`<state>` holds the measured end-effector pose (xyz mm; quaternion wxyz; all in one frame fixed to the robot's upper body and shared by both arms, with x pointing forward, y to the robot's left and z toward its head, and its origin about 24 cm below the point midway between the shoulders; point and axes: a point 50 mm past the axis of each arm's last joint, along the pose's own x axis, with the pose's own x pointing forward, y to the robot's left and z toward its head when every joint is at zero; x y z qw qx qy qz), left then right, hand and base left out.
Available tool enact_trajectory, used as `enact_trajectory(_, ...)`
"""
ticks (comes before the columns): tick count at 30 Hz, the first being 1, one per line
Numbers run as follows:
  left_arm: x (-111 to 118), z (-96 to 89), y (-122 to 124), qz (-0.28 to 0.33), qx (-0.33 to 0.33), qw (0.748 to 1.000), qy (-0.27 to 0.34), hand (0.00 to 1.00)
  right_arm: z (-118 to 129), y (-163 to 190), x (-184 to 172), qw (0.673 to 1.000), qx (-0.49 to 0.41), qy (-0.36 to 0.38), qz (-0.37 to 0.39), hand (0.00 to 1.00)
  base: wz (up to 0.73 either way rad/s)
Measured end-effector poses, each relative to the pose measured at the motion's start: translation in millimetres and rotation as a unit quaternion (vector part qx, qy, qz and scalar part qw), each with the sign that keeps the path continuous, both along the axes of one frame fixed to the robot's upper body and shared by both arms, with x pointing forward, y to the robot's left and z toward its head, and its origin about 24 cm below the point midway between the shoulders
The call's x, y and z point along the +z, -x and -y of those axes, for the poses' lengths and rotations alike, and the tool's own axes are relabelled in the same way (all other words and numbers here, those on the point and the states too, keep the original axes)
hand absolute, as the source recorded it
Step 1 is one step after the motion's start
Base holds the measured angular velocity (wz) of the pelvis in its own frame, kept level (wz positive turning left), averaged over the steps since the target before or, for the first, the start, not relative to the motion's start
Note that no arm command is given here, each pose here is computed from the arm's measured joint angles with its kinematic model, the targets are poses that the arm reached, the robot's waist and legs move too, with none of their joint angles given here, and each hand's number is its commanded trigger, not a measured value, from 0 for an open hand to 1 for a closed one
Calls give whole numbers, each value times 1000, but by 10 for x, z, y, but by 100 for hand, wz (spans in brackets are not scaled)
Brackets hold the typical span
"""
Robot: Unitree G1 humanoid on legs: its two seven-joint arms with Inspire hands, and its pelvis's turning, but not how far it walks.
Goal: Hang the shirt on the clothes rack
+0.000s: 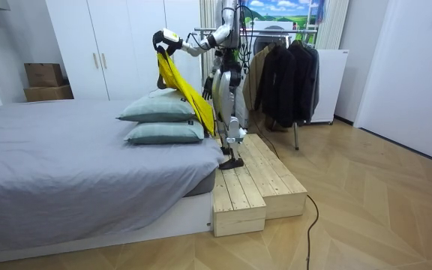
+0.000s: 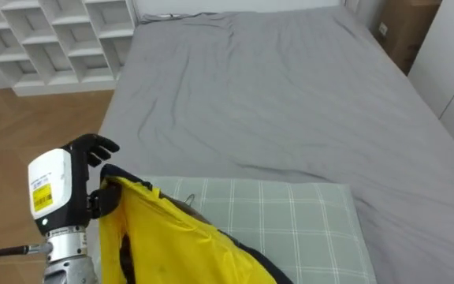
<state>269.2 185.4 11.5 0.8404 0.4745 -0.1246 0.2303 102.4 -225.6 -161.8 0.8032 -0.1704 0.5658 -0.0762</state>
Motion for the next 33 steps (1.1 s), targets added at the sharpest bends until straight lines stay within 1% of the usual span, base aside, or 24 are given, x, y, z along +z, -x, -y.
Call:
enact_trajectory(7, -95, -27, 92, -18, 5, 1000, 0, 100, 3, 37, -8, 1000, 0, 1, -4, 0, 0)
enact_trajectory(33, -90, -24, 90, -19, 3, 1000, 0, 100, 24, 86, -9, 1000, -21, -1, 3, 0, 0)
